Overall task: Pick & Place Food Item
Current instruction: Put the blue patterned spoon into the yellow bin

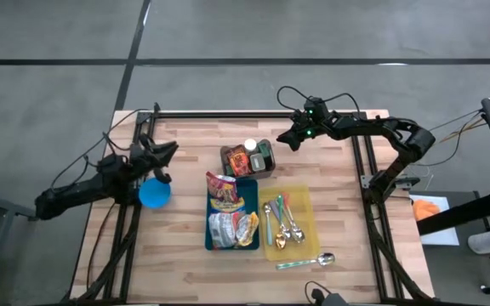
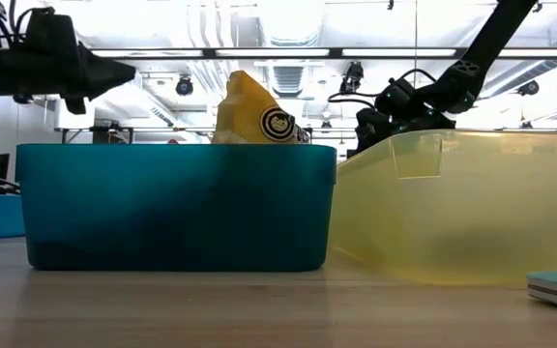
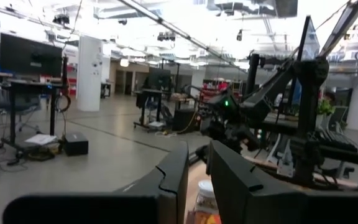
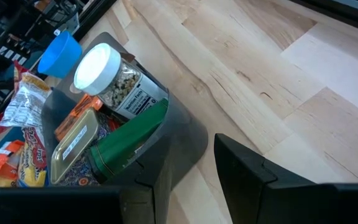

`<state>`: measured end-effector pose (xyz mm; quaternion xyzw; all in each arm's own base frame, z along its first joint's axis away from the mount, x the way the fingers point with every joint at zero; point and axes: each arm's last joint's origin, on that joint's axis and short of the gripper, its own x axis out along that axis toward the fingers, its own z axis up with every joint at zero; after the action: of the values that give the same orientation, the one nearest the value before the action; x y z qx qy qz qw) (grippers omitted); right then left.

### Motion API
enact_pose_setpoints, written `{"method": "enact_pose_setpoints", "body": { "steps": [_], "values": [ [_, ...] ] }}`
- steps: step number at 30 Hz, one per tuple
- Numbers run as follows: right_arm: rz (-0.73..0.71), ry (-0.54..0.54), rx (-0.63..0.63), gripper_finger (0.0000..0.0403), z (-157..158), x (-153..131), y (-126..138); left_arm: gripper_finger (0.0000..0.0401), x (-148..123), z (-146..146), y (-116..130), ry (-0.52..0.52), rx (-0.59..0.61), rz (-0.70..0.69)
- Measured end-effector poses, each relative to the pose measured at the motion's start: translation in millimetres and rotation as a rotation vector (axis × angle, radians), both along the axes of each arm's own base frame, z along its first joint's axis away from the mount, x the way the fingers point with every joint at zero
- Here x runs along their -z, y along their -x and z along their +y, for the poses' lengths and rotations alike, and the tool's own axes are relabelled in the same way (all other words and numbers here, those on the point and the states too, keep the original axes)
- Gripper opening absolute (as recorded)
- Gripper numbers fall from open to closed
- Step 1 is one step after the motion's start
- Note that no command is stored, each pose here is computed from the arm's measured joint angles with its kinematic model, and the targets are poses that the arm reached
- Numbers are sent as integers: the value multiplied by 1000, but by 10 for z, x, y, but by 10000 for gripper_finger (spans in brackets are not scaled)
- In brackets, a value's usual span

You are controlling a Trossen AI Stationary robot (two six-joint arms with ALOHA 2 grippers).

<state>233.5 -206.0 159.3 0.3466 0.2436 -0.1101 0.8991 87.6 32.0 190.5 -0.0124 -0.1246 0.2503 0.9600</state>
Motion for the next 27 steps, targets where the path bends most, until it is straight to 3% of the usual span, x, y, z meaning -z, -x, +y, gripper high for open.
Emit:
{"method": "enact_pose_setpoints", "body": {
  "steps": [13,27],
  "values": [
    [1,-1,0,116,0,1,0,68,208,10,-35,76,4,164],
    [1,0,0,116,0,1,0,68,215,10,-36,77,4,170]
  ]
}}
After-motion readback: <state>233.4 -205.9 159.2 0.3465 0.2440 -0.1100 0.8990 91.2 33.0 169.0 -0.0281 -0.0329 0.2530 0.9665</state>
